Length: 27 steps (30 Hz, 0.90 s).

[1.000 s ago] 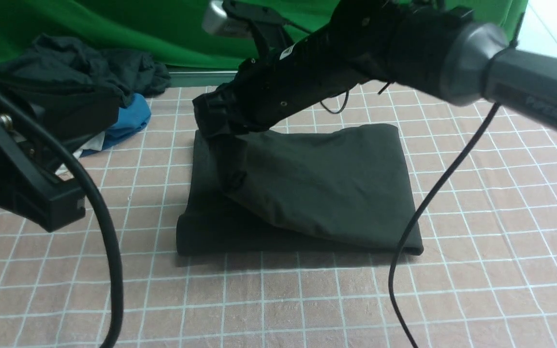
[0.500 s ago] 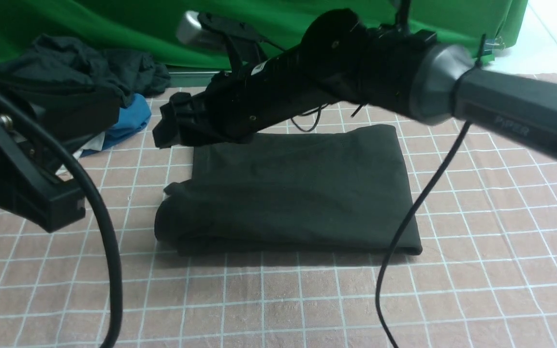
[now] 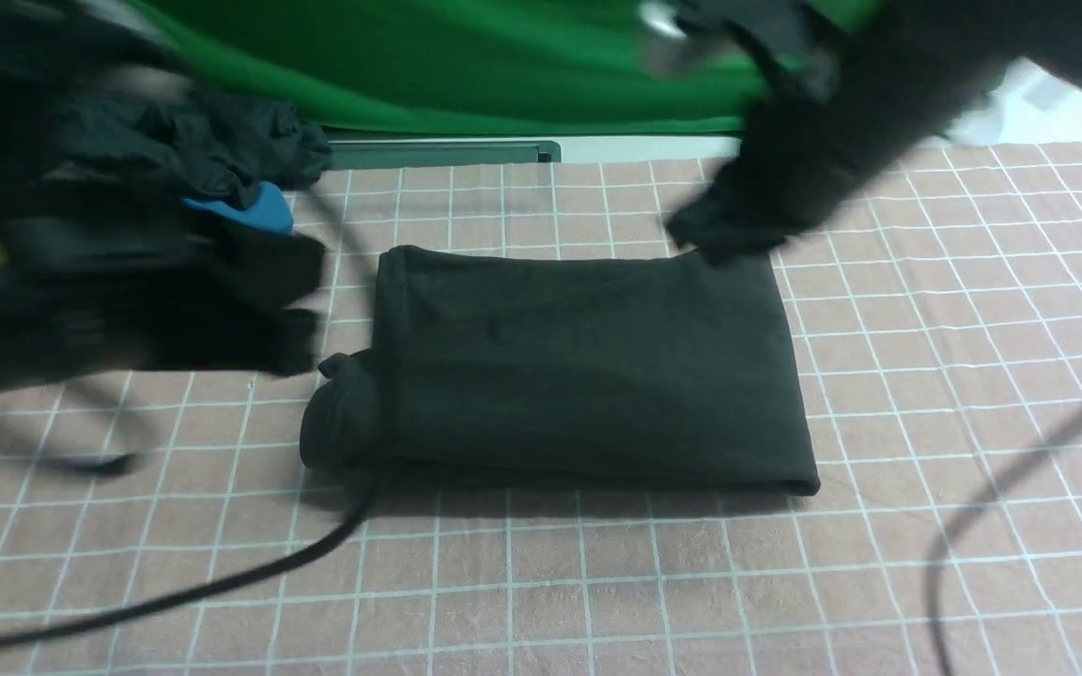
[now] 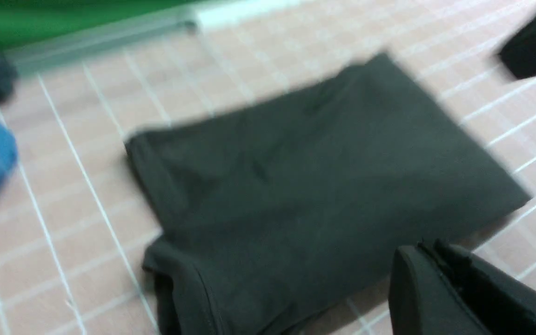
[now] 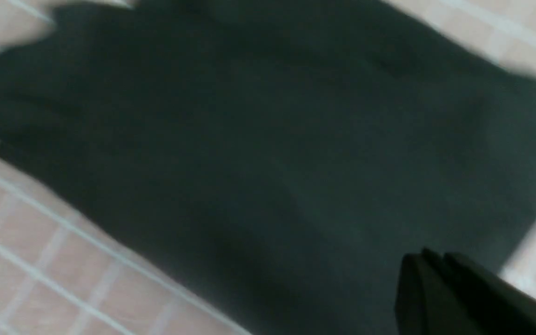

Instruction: Fold a long-sleeved shirt over a pink coffee tablecloth.

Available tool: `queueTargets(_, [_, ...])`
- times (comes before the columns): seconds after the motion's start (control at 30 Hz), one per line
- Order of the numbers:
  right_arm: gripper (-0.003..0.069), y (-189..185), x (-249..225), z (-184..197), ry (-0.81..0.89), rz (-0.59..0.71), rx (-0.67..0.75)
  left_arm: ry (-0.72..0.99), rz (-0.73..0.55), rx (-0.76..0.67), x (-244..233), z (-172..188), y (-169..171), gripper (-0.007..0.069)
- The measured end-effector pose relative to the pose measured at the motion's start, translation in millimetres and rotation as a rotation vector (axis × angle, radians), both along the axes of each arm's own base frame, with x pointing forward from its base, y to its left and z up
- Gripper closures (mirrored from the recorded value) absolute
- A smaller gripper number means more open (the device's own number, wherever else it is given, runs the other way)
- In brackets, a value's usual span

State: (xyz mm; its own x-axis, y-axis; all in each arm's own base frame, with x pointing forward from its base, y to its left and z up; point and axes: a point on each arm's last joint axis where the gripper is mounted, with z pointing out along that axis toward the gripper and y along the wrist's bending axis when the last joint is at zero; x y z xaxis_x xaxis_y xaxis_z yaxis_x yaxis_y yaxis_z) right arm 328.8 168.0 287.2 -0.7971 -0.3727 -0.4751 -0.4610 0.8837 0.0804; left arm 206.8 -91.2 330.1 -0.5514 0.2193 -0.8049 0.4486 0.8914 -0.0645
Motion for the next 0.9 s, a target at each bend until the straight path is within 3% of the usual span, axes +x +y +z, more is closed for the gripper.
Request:
queueTargets(0.2, [0.0630,-27.3,-6.6,-64.5,0.086,-0.117,0.031,0.137,0.040,0.052,58.9,-67.1,-19.8,0.0608])
queueTargets(0.33, [0.0630,-27.5,-4.7,-104.6,0.187,-0.124,-0.005,0.269,0.037,0.124,76.9,-113.7,-25.9,0.0608])
queueTargets(0.57, [0.0614,-26.3,-2.3,-116.9,0.215,-0.125,-0.014,0.405,0.024,0.231,83.6,-155.3,-25.6,0.0608])
queueTargets(0.7, [0.0559,-24.9,1.3,-96.2,0.162,-0.126,0.012,0.422,0.009,0.256,79.9,-143.3,-23.9,0.0608])
queueTargets(0.9, [0.0312,-21.0,27.5,-50.1,-0.004,-0.146,0.088,0.162,0.002,0.183,49.1,-54.1,-11.4,0.0608])
